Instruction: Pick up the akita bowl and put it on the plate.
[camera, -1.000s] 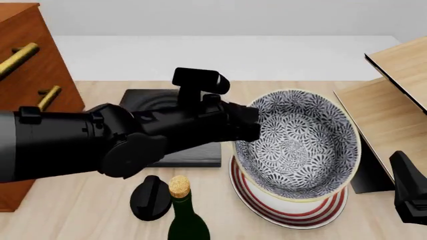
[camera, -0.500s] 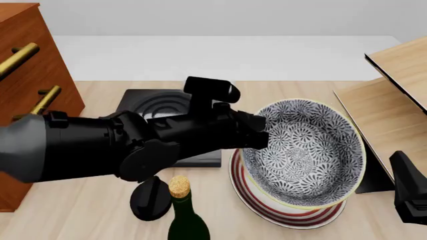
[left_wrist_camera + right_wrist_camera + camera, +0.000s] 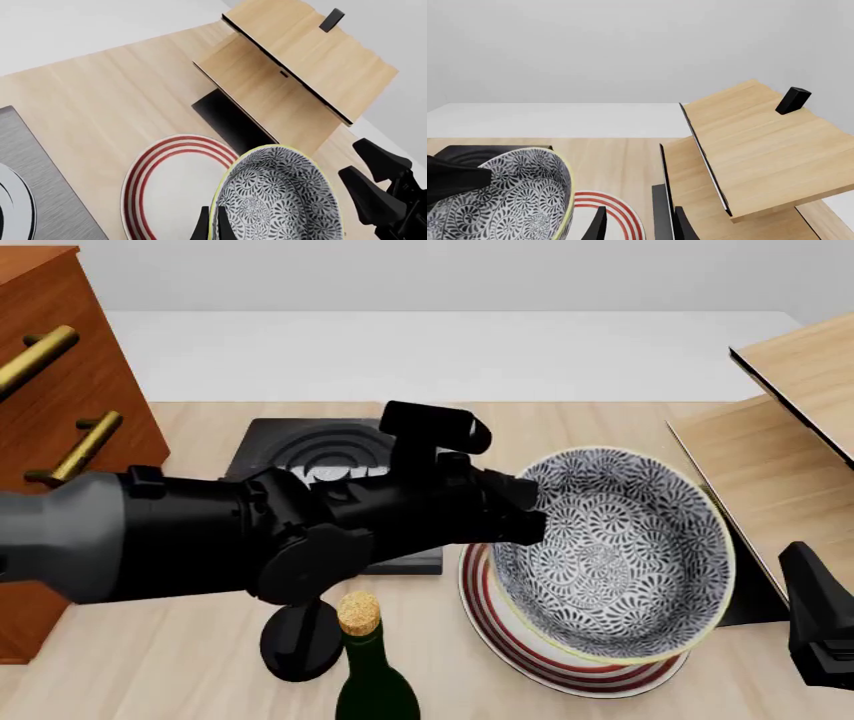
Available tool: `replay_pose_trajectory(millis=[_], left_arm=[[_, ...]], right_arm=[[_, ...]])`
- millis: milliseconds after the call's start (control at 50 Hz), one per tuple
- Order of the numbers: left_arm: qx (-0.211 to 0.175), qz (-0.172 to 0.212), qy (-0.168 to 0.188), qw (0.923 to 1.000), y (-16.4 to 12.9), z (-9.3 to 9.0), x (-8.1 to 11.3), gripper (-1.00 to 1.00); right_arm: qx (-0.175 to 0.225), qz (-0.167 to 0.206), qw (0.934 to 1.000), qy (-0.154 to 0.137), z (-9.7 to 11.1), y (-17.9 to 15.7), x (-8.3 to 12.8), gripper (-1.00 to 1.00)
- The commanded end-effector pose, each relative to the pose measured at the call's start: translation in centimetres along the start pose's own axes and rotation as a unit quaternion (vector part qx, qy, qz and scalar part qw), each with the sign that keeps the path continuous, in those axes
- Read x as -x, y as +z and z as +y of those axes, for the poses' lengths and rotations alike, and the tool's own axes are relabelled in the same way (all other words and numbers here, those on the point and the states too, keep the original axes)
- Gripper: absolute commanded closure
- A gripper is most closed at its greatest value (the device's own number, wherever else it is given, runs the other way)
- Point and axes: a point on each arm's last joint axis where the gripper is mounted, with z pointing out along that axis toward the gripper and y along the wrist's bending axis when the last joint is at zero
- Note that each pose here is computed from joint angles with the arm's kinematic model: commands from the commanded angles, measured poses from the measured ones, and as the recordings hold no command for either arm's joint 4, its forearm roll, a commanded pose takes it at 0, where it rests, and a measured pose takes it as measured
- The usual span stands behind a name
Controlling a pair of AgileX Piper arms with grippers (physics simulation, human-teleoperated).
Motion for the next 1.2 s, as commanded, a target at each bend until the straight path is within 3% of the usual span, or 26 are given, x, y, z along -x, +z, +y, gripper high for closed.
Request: replay_pose_trajectory(millis=[20, 1200], left_arm=[[0.004, -0.003, -0.009, 0.9999, 0.3, 0.2, 0.2, 1.00], [0.011, 0.018, -0.013, 0.9997, 1.3, 0.6, -1.2, 1.00]], right_arm=[[0.000, 0.000, 1.0000, 0.000, 0.0, 0.0, 0.0, -1.00], [0.000, 0.000, 1.0000, 0.000, 0.0, 0.0, 0.0, -1.00]])
